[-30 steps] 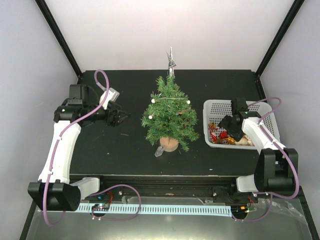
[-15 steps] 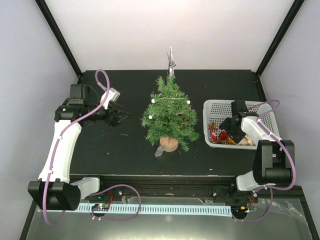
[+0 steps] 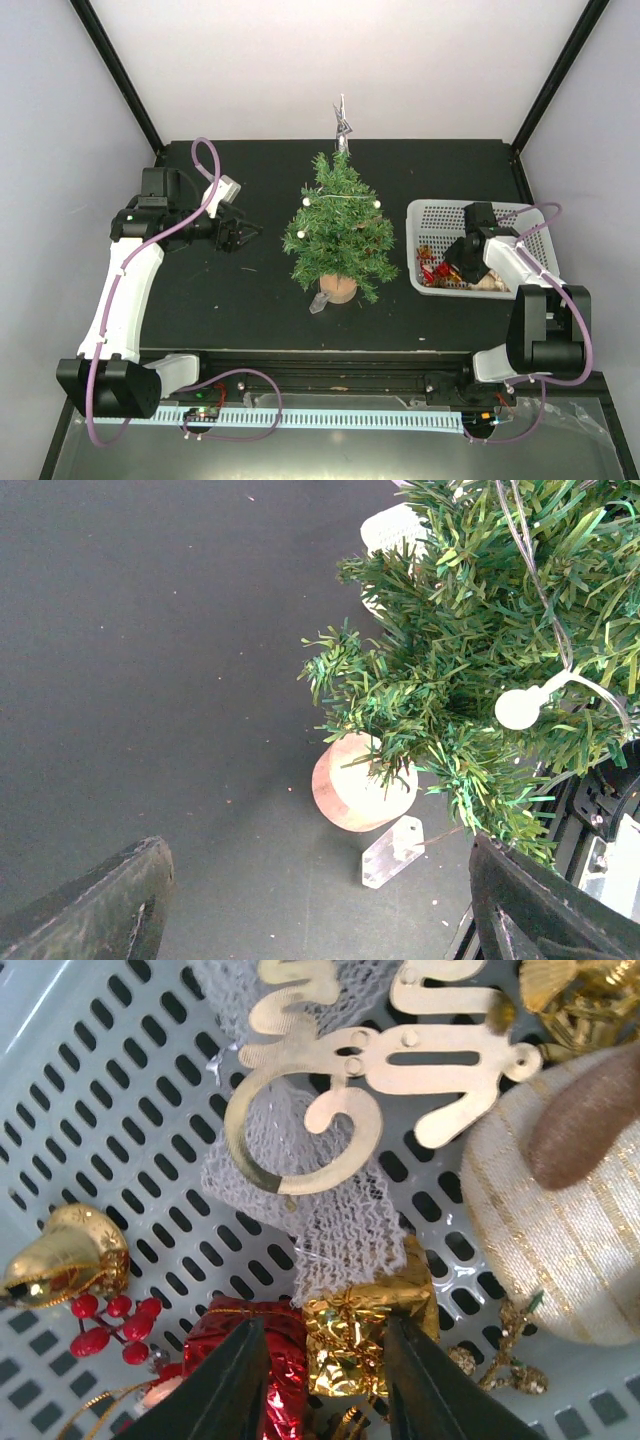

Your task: Decorate the small christmas tree

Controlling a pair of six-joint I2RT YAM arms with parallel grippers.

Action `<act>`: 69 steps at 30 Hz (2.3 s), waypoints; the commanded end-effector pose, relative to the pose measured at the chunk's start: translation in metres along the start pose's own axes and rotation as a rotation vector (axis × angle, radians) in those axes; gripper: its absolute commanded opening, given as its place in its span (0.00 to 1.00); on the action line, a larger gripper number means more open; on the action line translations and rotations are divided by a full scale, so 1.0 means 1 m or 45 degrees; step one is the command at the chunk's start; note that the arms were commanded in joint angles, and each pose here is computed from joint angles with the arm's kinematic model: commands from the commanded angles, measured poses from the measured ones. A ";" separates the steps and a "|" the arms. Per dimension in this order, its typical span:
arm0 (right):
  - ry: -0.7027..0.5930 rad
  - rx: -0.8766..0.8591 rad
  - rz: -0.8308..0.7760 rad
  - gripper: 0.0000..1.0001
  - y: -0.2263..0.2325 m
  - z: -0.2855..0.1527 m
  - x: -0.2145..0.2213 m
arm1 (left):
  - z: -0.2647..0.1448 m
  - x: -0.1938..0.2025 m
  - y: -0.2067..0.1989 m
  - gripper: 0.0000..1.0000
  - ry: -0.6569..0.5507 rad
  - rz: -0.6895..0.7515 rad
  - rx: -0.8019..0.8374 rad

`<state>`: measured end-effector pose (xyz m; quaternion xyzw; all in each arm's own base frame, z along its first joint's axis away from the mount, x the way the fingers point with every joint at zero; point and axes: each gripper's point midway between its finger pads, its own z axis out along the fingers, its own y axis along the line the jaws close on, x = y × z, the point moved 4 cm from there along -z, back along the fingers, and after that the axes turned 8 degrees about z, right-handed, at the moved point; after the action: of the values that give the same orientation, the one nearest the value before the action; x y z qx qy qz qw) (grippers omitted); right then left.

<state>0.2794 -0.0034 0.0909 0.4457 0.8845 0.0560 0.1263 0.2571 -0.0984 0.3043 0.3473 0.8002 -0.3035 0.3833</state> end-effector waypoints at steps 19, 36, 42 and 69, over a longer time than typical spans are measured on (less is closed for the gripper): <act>-0.188 -0.205 -0.016 0.01 0.034 -0.052 -0.031 | -0.002 -0.008 -0.004 0.81 -0.039 0.045 0.004; -0.323 -0.587 -0.328 0.01 0.067 -0.149 -0.005 | -0.002 -0.007 -0.006 0.81 -0.045 0.028 0.016; -0.444 -0.719 -0.566 0.01 0.083 -0.215 0.027 | -0.004 -0.005 -0.008 0.81 -0.055 0.030 0.004; -0.292 -1.233 -0.943 0.01 0.124 -0.303 0.125 | -0.011 0.003 -0.015 0.82 -0.088 0.063 -0.073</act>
<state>0.2228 0.1727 0.3658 0.0091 0.8553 0.3362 0.3941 0.2405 -0.0970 0.3037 0.3422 0.7933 -0.2891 0.4124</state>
